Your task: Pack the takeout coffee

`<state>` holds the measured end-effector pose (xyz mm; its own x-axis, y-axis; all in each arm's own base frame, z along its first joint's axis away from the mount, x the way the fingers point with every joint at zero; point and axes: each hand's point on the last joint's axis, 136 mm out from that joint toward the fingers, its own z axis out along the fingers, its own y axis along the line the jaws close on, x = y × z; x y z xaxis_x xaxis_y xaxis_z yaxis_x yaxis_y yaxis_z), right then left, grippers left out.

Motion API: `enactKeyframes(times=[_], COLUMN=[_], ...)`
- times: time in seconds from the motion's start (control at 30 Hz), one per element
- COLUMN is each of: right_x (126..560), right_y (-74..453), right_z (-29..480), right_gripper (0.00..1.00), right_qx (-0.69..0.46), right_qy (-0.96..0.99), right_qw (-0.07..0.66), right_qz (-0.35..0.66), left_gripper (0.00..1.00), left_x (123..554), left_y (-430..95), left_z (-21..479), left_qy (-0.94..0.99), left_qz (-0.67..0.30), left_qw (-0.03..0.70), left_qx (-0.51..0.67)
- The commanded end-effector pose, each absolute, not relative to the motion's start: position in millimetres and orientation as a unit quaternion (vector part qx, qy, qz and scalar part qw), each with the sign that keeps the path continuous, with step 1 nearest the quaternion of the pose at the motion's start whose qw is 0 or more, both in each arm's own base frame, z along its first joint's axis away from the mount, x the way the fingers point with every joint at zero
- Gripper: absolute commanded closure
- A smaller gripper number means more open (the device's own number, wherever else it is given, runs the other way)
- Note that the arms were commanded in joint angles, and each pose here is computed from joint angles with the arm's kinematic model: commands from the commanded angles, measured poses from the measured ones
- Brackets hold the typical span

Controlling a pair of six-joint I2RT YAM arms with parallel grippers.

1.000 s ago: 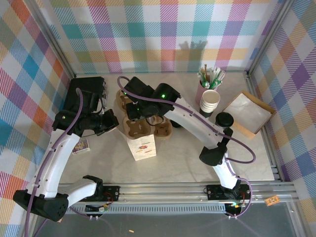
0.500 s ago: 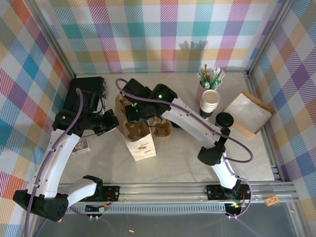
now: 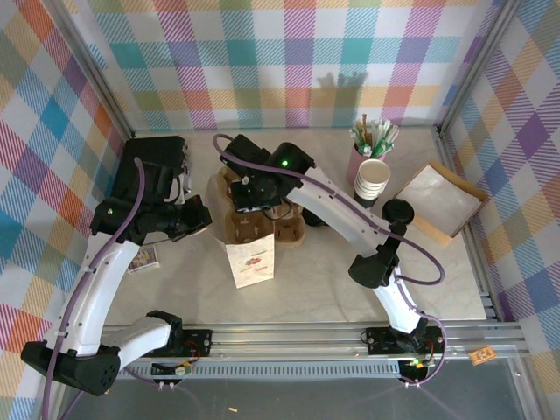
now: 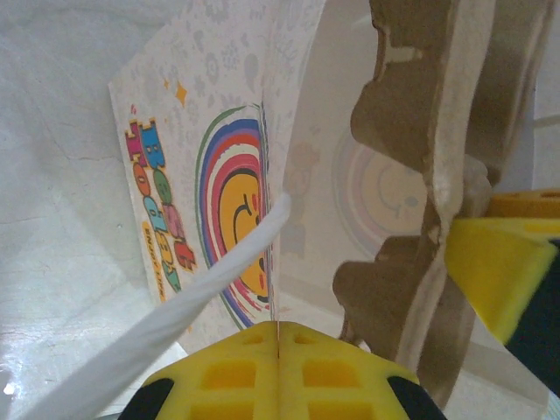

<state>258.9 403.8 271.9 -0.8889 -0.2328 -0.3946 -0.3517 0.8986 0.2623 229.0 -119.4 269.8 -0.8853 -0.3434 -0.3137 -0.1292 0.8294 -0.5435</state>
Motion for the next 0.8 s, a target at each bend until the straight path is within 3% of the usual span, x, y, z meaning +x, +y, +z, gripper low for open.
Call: enactKeyframes(times=[0.0, 0.77], right_x=[252.8, 230.1], right_y=[398.3, 401.7], right_z=[255.4, 237.7], right_gripper=[1.0, 1.0], right_qx=[-0.152, -0.181], right_qy=[0.966, 0.97], right_qw=[0.149, 0.121], right_qz=[0.144, 0.108], left_gripper=[1.0, 1.0], left_x=[226.4, 232.6], left_y=[-123.9, -120.6], left_z=[276.1, 274.3], left_qy=[0.93, 0.931], left_qz=[-0.278, -0.264], left_qw=[0.216, 0.215], left_qx=[-0.109, -0.129])
